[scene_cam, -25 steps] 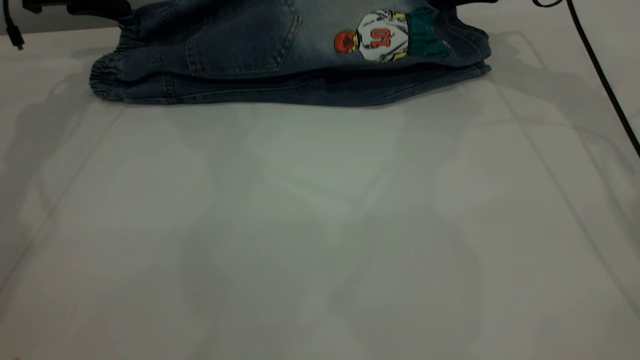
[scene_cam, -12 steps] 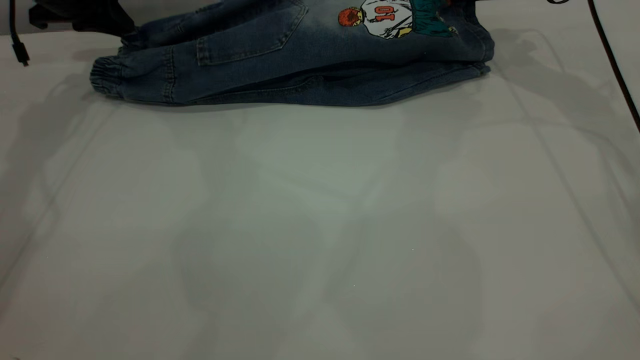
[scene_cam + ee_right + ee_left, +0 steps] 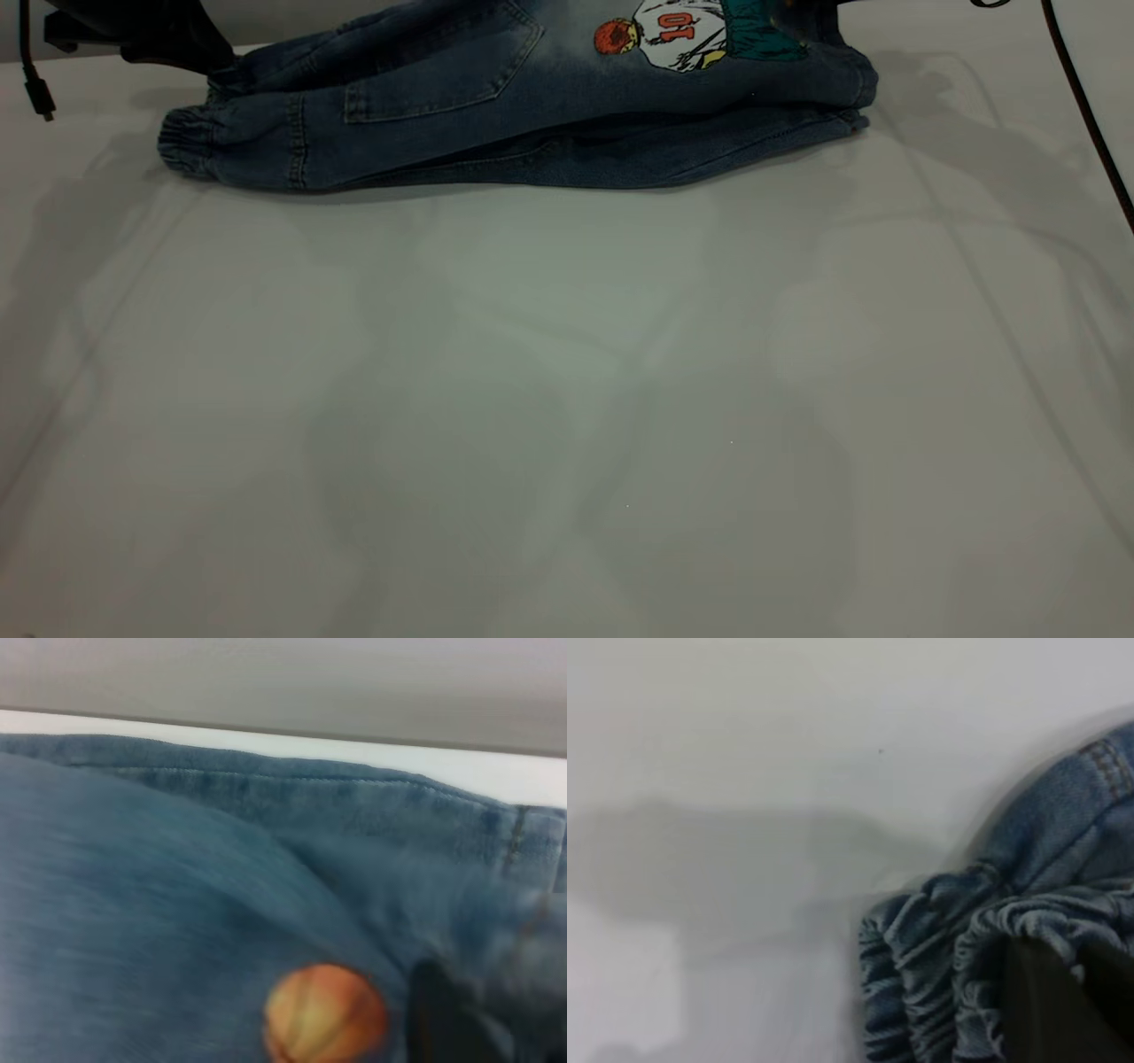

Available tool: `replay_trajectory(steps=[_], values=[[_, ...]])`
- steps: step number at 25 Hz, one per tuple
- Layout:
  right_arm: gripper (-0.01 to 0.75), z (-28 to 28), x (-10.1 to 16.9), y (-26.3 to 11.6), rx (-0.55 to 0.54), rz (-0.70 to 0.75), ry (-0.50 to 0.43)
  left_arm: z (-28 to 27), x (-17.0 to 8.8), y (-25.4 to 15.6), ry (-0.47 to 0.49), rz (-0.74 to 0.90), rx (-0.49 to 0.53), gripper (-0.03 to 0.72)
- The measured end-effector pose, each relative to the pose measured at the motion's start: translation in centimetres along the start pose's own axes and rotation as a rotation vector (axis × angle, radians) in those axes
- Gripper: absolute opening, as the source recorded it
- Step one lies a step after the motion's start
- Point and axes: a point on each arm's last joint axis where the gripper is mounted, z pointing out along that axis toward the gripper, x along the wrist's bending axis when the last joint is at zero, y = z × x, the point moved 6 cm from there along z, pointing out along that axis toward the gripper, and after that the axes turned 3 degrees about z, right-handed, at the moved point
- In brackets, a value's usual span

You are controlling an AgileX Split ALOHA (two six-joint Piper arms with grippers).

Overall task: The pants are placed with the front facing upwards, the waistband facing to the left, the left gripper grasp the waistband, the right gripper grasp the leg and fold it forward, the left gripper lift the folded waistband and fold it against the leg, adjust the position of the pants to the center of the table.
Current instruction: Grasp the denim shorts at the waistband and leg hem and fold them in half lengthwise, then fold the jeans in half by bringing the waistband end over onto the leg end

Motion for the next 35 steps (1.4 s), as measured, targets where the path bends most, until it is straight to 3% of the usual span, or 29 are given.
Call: replay_trajectory(steps=[7, 8, 10, 16, 22, 25, 31, 35], values=[[0.469, -1.1, 0.5, 1.5, -0.03, 0.043, 0.009, 0.0, 0.2, 0.3, 0.012, -0.004, -0.019, 0.312], [0.491, -1.4, 0.7, 1.9, -0.037, 0.038, 0.011, 0.0, 0.2, 0.3, 0.012, -0.004, -0.019, 0.312], [0.522, -2.1, 1.0, 2.9, -0.058, 0.031, 0.013, 0.0, 0.3, 0.4, 0.016, -0.009, -0.03, 0.389], [0.537, -4.0, 2.9, 4.8, -0.081, 0.03, 0.091, -1.0, -0.4, 0.9, -0.008, -0.009, -0.021, 0.422], [0.538, -4.1, 4.6, 3.8, -0.013, 0.059, 0.197, -4.6, -2.0, 2.9, -0.048, 0.027, -0.034, 0.422], [0.538, -4.2, 5.2, 3.2, 0.032, 0.067, 0.236, -5.6, -2.4, 2.6, -0.06, 0.039, 0.018, 0.424], [0.538, -4.4, 5.6, 2.0, 0.114, 0.075, 0.265, -6.0, -1.1, 0.1, 0.019, 0.036, 0.187, 0.424], [0.538, -4.4, 5.7, 1.8, 0.125, 0.072, 0.268, -6.1, 0.6, -1.0, 0.13, 0.042, 0.26, 0.424]])
